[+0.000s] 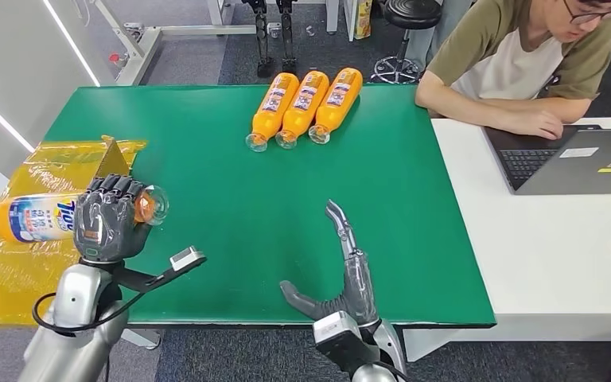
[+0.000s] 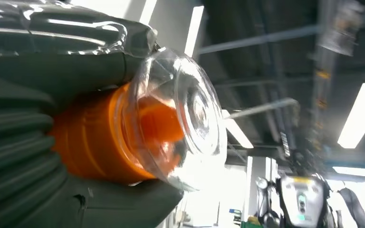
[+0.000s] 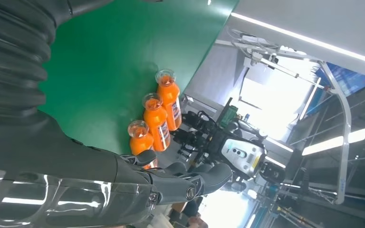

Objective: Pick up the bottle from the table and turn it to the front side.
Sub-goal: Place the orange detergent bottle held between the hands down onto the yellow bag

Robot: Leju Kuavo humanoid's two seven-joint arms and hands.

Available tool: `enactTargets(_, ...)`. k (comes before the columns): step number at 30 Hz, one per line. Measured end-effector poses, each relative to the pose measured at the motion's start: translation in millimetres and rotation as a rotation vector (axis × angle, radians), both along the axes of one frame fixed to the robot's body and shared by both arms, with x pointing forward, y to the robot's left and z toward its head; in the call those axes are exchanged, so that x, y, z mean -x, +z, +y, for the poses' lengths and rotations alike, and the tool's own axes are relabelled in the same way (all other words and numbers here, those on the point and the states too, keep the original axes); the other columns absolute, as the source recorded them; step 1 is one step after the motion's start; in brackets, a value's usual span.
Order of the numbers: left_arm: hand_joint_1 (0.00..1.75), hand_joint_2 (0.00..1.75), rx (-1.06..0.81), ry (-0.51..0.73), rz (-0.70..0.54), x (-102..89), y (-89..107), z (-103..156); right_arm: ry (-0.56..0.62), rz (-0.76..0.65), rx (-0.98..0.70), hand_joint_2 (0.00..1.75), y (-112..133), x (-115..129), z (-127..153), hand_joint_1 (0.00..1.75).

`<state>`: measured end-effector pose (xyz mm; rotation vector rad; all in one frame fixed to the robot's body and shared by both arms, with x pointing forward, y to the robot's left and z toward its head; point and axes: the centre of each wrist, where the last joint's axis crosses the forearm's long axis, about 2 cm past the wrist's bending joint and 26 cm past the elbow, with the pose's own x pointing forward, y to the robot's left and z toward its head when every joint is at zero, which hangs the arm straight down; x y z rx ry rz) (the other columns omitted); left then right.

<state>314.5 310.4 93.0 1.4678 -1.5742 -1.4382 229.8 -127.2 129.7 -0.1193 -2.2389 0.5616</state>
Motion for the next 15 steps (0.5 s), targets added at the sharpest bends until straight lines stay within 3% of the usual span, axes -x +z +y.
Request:
enactTargets(3,1.75,1.75,-0.08,0.009,0.046,-9.2,-2.4,35,0.003,-0.004,-0.008,1.75,1,2,0,0.0)
enactTargets(7,1.75,1.75,-0.137,0.036,0.103,-14.2,-5.1,59,0.005,-0.006,-0.015,1.75,1,3,0,0.0)
enactTargets(15,1.75,1.75,-0.243,0.052,0.407,-39.1,-5.7,109,0.019,0.01,-0.013,1.75,2,13,1,0.0)
